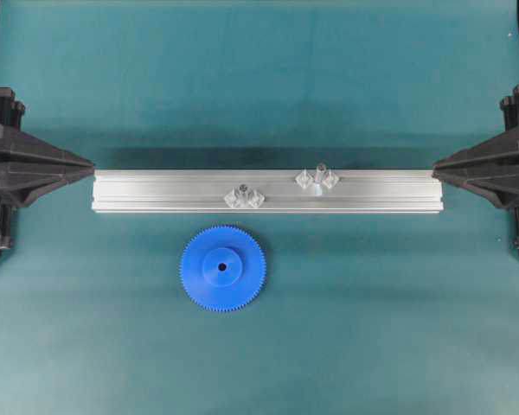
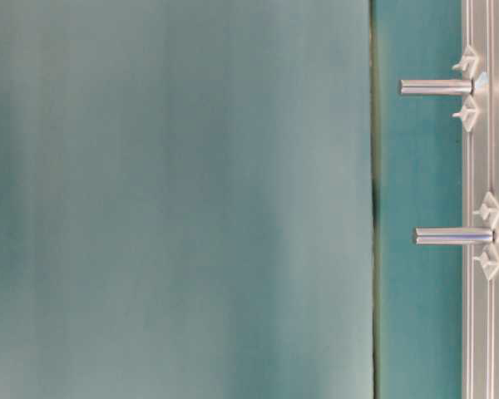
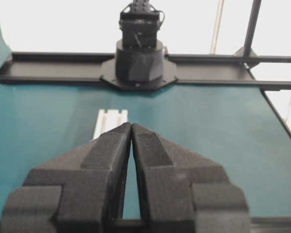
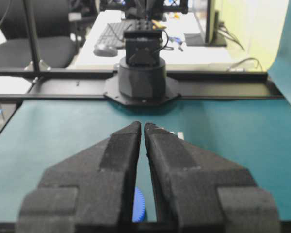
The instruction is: Find the location of the shaft and insert the large gear.
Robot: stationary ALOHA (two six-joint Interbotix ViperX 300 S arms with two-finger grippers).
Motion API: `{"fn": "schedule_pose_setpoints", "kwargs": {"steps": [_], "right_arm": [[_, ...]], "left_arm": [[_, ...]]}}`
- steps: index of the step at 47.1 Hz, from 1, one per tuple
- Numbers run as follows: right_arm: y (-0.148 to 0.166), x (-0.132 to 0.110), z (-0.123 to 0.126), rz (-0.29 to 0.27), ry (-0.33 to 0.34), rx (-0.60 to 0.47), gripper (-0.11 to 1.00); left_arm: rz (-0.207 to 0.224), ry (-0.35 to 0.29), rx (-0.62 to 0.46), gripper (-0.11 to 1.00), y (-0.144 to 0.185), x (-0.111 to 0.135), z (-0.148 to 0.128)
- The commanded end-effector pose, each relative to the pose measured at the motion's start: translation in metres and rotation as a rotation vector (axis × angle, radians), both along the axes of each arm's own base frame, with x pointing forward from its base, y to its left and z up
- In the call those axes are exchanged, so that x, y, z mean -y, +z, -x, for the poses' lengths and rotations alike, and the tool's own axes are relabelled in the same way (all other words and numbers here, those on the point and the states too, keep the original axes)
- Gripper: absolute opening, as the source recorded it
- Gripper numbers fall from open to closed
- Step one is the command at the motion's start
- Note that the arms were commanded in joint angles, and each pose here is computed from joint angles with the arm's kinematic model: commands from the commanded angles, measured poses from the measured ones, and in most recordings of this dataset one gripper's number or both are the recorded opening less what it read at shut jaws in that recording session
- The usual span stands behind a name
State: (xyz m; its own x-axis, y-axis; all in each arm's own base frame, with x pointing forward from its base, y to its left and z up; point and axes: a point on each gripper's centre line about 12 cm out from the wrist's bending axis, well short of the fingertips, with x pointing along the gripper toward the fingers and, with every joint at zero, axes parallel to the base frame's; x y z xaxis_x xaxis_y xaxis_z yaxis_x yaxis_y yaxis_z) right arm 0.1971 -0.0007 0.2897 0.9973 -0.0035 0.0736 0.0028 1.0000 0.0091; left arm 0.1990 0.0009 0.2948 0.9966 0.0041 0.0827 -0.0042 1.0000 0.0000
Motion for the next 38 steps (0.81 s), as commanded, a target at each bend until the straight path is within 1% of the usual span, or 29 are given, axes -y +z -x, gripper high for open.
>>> {"fn": "schedule_pose_setpoints", "kwargs": {"steps": [1,3,7,11,16,20,23,28,38], "right_arm": [[-0.002,0.0,-0.001,0.0,0.002,-0.005,0.16],[-0.005,0.0,0.0,-0.011,0.001,-0.012,0.14],[-0.014,0.0,0.003,-0.05,0.0,-0.031,0.04],[-0.016,0.0,0.007,-0.085,0.001,-0.027,0.01],[-0.015,0.0,0.009,-0.108,0.001,-0.021,0.01],[-0.017,0.001,0.01,-0.108,0.0,-0.036,0.01],[-0.019,0.001,0.009,-0.11,-0.004,-0.061,0.01],[-0.024,0.001,0.009,-0.112,-0.008,-0.114,0.01],[-0.033,0.001,0.01,-0.134,-0.01,-0.189,0.01]], "left_arm": [[-0.006,-0.01,-0.023,0.11,-0.006,0.002,-0.002],[-0.004,-0.01,-0.031,0.1,-0.007,0.002,-0.002],[-0.004,-0.01,-0.029,0.0,-0.005,0.002,-0.003],[-0.004,-0.01,-0.025,-0.01,-0.004,0.002,-0.003],[-0.003,-0.01,-0.037,-0.01,-0.008,0.002,-0.002],[0.011,-0.011,-0.048,-0.01,-0.01,0.002,-0.003],[0.026,-0.013,-0.065,-0.01,-0.012,0.002,-0.004],[0.039,-0.016,-0.095,-0.01,-0.014,0.003,-0.007],[0.034,-0.025,-0.166,-0.01,-0.017,0.005,-0.016]]}}
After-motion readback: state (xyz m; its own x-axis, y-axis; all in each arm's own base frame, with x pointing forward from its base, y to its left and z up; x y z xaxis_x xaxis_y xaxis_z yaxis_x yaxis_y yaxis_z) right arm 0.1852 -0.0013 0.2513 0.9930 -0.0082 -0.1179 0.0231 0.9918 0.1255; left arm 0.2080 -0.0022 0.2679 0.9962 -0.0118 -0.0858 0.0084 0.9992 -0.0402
